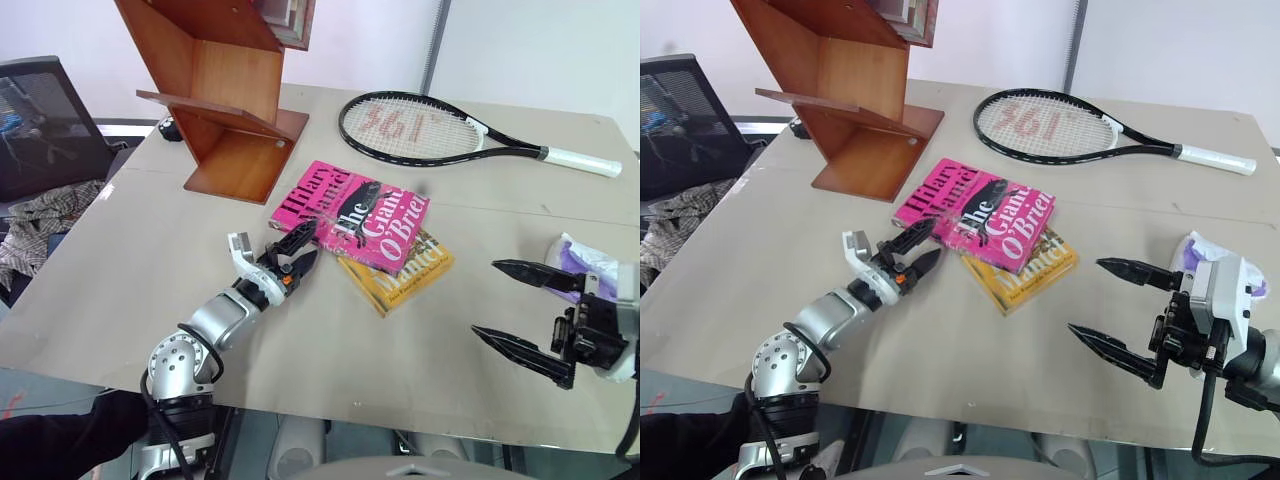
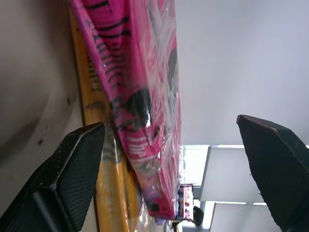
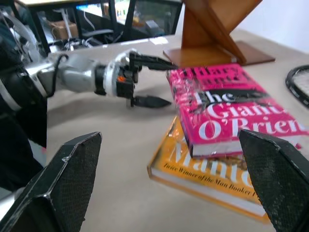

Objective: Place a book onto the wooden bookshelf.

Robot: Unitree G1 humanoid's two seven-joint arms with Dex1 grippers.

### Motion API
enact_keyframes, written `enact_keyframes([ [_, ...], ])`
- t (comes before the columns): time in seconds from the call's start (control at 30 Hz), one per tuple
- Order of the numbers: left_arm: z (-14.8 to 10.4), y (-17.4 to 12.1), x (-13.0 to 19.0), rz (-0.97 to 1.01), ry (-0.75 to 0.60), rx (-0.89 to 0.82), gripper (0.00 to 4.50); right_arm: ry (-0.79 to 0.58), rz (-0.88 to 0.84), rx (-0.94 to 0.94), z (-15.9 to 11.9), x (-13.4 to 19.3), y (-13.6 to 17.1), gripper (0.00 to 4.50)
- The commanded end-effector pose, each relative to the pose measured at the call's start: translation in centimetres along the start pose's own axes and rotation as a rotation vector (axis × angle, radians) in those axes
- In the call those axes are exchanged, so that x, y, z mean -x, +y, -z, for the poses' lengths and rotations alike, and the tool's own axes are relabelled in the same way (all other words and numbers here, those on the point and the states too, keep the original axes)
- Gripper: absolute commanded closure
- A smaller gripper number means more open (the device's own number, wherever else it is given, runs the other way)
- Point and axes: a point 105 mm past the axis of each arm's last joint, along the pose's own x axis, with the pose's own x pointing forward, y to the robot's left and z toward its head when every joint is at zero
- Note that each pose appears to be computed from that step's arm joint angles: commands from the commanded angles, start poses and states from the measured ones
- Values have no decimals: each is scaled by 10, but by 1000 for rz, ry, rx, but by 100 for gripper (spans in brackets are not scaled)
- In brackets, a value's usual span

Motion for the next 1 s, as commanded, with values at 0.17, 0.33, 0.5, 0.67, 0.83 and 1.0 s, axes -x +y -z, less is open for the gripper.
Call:
enact_keyframes([
  [0.17, -3, 7, -17, 25, -19, 38, 0, -36, -22, 66, -10, -4, 4, 3],
  [0.33, -2, 23, -26, 10, -20, 65, 0, -32, -24, 67, -9, -5, 5, 3],
  [0.5, 0, 33, -31, 18, -7, 86, 144, -15, -11, 68, -7, -4, 4, 0],
  [0.67, -2, 35, -31, 29, -1, 88, 385, 0, -4, 66, -3, -5, 4, 0],
  [0.83, -10, 30, -20, 52, -9, 62, 446, 8, -4, 62, 1, -8, 4, 0],
  [1.0, -24, -12, 8, 180, -16, -83, 446, 3, -16, 60, 3, -10, 3, 0],
])
